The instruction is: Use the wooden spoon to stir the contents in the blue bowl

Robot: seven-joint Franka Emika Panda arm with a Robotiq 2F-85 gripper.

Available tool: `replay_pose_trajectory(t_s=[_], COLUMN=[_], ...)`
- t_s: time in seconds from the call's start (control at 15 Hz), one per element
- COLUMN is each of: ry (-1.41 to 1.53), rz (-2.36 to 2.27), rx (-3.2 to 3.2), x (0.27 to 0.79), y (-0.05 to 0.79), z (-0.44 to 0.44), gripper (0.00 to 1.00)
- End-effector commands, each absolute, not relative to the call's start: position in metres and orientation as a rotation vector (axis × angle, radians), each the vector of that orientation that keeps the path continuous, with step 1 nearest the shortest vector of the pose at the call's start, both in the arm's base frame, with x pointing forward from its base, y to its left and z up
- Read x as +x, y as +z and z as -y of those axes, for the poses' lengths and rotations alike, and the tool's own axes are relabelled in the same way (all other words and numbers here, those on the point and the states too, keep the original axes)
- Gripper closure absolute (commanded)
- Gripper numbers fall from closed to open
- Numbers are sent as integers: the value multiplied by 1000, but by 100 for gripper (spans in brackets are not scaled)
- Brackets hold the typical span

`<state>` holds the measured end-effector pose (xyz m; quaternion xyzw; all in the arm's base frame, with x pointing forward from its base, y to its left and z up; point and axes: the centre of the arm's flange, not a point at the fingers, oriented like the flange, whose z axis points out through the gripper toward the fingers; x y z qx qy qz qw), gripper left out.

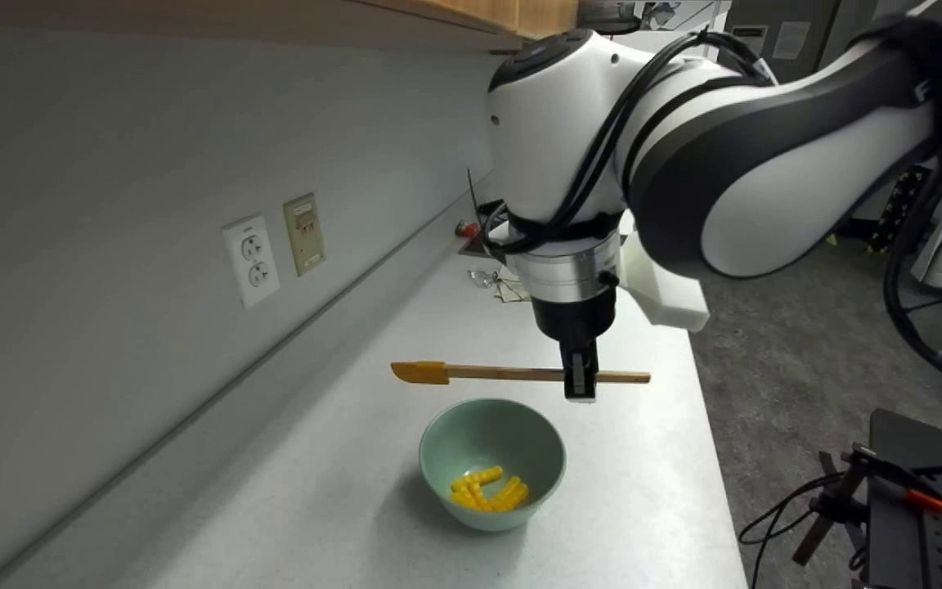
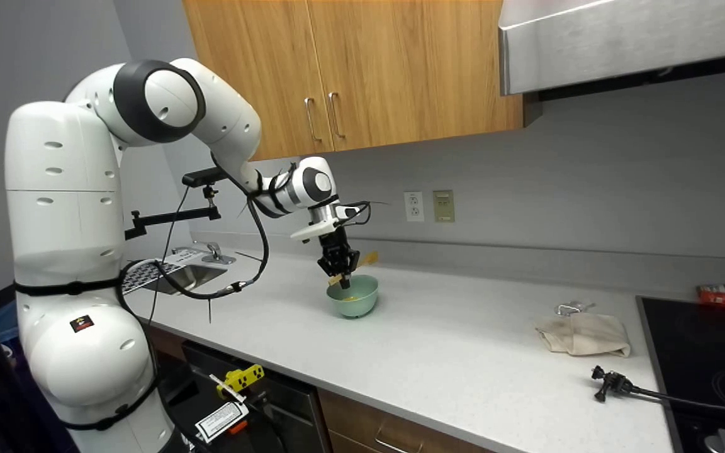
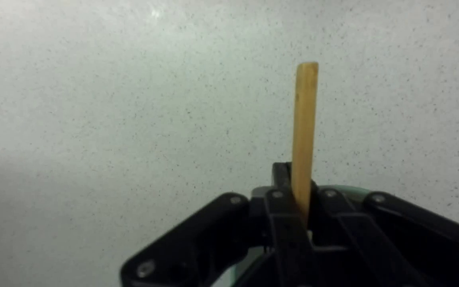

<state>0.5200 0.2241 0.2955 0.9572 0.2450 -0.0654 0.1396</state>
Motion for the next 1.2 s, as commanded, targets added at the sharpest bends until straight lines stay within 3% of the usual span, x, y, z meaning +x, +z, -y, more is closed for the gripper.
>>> replay_pose_trajectory(t_s=[0.0, 0.67, 1.13], ry=[-161, -139, -53], rz=[-658, -684, -674], rx=[2825, 2877, 2912], x=[525, 515, 517], y=[262, 230, 251], z=[-227, -249, -254], gripper=[98, 98, 98])
